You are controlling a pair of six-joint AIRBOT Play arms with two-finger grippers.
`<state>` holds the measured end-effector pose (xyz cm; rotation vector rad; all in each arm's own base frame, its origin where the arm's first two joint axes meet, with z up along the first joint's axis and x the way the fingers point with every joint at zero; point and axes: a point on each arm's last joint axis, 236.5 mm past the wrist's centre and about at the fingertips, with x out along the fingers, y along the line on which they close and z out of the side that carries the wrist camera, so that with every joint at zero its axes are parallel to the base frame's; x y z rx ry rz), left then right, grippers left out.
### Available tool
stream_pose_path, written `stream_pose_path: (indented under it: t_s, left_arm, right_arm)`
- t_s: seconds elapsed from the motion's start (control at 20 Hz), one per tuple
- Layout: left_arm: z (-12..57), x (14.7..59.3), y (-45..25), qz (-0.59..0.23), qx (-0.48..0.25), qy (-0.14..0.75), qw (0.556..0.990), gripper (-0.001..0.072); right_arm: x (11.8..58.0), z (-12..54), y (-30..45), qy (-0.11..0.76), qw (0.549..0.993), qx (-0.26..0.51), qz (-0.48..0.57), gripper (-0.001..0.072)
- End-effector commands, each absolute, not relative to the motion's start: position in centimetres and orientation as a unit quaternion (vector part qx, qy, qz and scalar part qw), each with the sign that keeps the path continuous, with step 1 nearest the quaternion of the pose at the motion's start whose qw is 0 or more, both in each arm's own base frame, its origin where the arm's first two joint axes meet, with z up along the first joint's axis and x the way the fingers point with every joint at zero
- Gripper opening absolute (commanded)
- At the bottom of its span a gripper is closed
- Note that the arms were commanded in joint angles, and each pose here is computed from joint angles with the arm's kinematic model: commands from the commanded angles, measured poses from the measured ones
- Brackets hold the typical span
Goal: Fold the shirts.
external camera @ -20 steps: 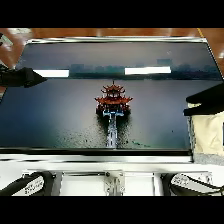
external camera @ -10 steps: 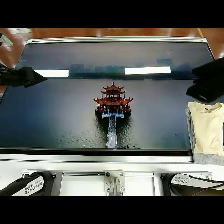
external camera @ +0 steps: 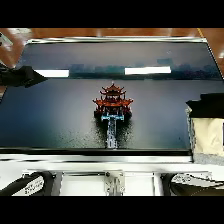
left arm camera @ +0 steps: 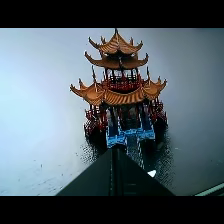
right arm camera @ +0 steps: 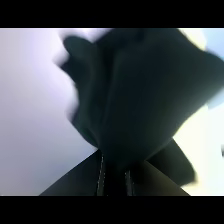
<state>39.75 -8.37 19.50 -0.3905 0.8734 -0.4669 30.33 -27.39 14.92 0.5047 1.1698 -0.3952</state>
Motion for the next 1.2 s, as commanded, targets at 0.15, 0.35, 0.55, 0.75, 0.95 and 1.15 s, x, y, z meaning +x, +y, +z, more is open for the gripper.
stream_pose_path:
  t_s: [0.15,0.35,0.55,0.75,0.95,1.15]
  left_arm:
    - [19.7,39.6,-8.7,-0.228,-0.191,0.416,0.859,0.0035]
    - [19.7,39.6,-8.7,-0.229,-0.191,0.416,0.859,0.0035]
    - [20.1,40.3,-8.4,-0.222,-0.194,0.401,0.868,0.0035]
    - [21.3,41.5,-8.4,-0.220,-0.209,0.371,0.878,0.0035]
    - [21.5,42.2,-8.5,-0.218,-0.190,0.355,0.889,0.0033]
    - [16.8,42.1,-9.4,-0.167,-0.040,0.439,0.882,0.0031]
  right_arm:
    - [19.3,5.8,-24.4,0.639,0.637,0.360,-0.238,0.0080]
    - [15.7,-2.2,-20.5,0.643,0.589,0.414,-0.262,0.0196]
    - [15.7,-1.1,-20.2,0.637,0.597,0.424,-0.242,0.0661]
    - [18.6,8.4,-24.8,0.537,0.674,0.397,-0.315,0.0648]
    - [26.4,24.0,-27.5,0.298,0.842,0.339,-0.296,0.0612]
    - [33.0,29.8,-18.0,0.265,0.920,0.252,-0.142,0.0610]
